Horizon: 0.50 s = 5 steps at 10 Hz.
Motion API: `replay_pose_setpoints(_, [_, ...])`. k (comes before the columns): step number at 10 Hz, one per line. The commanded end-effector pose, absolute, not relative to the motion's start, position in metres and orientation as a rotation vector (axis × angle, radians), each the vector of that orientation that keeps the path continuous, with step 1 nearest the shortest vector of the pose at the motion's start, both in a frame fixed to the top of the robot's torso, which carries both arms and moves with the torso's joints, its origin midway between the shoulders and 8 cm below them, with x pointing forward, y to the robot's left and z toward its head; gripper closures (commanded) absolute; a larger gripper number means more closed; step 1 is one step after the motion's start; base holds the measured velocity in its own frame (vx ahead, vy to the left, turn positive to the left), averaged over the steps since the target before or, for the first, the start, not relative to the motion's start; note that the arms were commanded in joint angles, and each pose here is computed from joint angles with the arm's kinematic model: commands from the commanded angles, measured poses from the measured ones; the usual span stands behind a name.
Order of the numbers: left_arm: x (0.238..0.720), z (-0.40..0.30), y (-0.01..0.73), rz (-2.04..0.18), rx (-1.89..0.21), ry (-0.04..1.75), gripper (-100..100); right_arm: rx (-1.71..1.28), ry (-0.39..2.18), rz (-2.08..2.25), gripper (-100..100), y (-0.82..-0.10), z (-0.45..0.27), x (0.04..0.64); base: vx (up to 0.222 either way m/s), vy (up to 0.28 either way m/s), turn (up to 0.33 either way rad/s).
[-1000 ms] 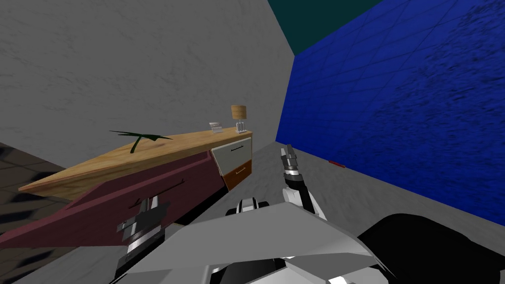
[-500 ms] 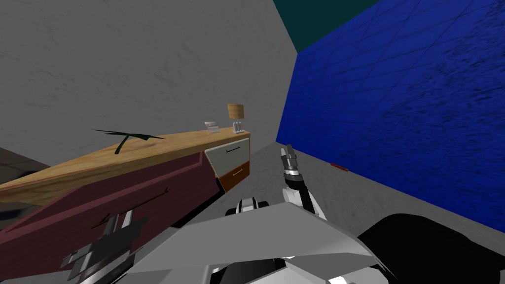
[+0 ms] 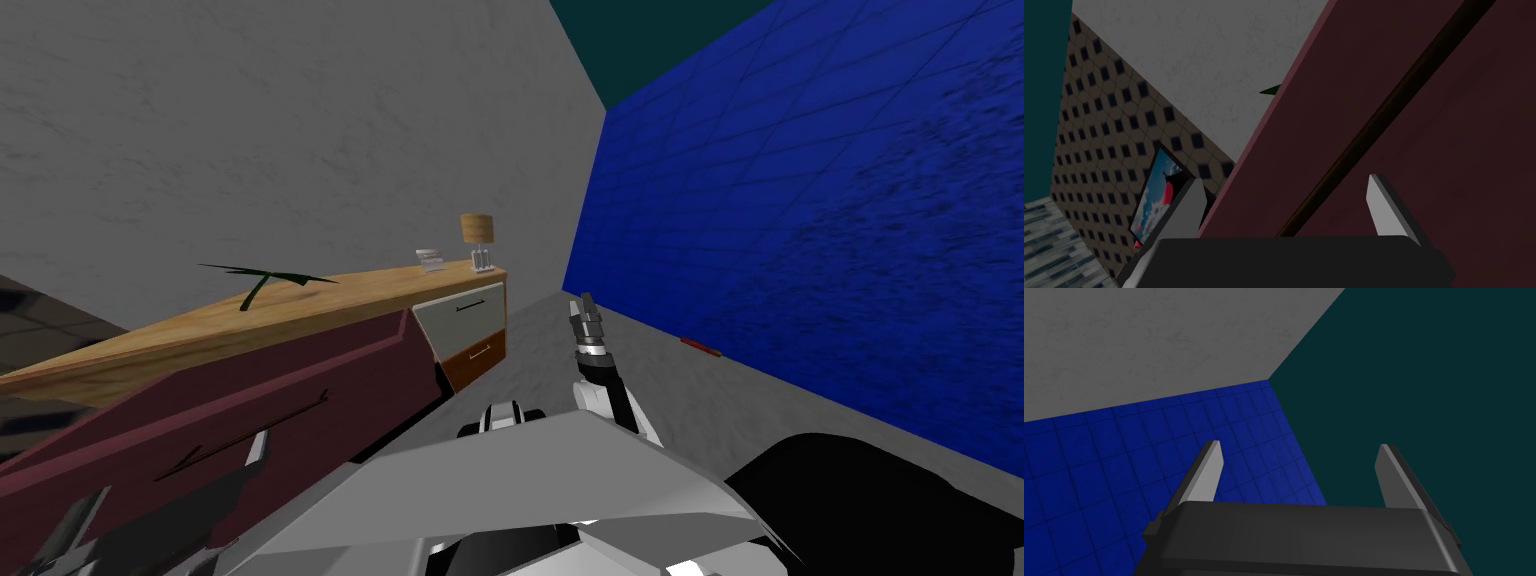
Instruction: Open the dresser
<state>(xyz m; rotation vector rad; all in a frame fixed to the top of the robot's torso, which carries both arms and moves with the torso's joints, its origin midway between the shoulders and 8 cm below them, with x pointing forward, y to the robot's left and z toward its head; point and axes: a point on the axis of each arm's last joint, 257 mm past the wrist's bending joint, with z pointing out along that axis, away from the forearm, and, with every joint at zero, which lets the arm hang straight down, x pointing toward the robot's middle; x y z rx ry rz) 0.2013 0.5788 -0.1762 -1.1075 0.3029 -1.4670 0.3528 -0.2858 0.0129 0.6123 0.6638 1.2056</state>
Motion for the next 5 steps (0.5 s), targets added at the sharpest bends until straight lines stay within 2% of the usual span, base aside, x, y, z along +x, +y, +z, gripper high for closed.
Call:
replay_pose_setpoints(1, [0.190, -0.155, 0.595, -1.486, -1.111, 0.310, -100, 0.612, 0.664, 1.206, 0, -0.286, 0.013, 0.353, 0.094, -0.086, 0.069])
replay_pose_setpoints(4, [0.187, -0.153, 0.599, -1.482, -1.125, 0.314, -100, 0.612, 0.664, 1.205, 0, -0.286, 0.013, 0.353, 0.062, -0.045, 0.047])
replay_pose_setpoints(5, [0.187, -0.154, 0.600, -1.481, -1.129, 0.314, 0, 0.612, 0.664, 1.206, 0, -0.286, 0.013, 0.353, 0.006, 0.003, 0.006])
